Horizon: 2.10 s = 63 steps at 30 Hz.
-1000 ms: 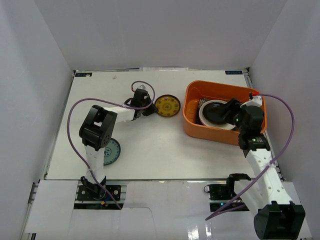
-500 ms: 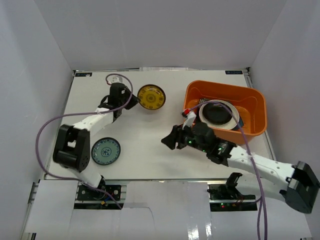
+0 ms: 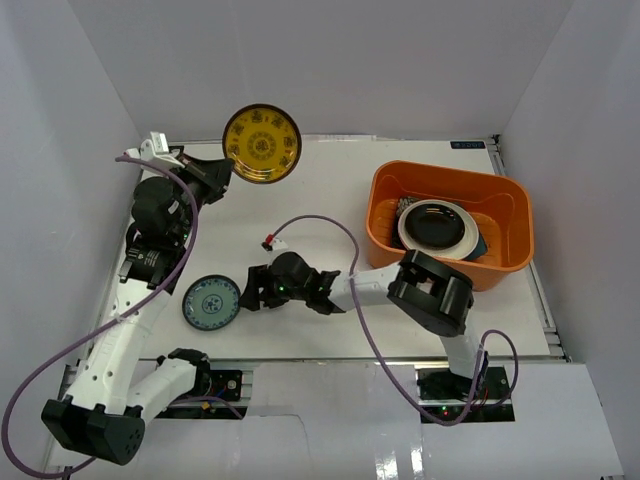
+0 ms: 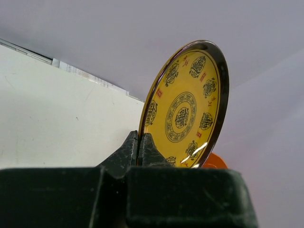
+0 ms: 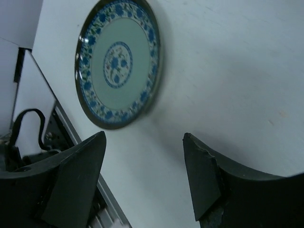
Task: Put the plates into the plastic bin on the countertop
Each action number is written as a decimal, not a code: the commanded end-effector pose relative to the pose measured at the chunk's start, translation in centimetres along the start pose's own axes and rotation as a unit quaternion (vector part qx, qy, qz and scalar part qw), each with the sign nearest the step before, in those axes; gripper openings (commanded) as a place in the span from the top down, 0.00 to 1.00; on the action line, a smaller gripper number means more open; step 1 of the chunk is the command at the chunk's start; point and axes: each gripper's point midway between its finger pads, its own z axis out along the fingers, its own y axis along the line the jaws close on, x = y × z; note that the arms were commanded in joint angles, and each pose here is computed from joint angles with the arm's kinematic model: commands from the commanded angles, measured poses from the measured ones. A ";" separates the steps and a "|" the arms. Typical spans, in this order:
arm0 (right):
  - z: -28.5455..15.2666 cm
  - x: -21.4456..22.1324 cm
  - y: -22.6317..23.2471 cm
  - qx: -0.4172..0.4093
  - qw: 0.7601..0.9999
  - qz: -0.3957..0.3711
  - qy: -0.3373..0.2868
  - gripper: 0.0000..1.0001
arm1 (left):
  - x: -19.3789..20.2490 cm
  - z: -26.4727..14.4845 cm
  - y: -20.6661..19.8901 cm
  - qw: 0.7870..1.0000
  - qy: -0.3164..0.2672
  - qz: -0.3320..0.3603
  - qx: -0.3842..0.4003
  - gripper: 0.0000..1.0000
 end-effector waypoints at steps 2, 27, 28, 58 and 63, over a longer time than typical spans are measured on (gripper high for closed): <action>4.4 -1.3 3.3 -0.052 0.998 0.039 -0.002 0.28 | 0.8 -2.4 -1.1 0.999 0.033 0.009 0.027 1.00; -34.6 -21.7 -16.9 0.280 0.868 0.021 -0.409 0.92 | 7.2 -1.2 -9.9 0.969 0.168 -0.036 0.176 1.00; -37.2 -21.3 -19.3 0.318 0.851 0.036 -0.417 0.92 | 9.4 -1.6 -12.2 0.961 0.189 -0.028 0.197 1.00; -52.9 -22.2 -17.0 0.391 0.764 0.037 -0.512 0.49 | 36.3 13.2 -14.1 0.907 0.393 0.121 0.092 0.64; -51.9 -22.4 -14.0 0.340 0.796 0.007 -0.500 0.38 | 31.4 13.1 -17.6 0.920 0.345 0.131 0.132 0.02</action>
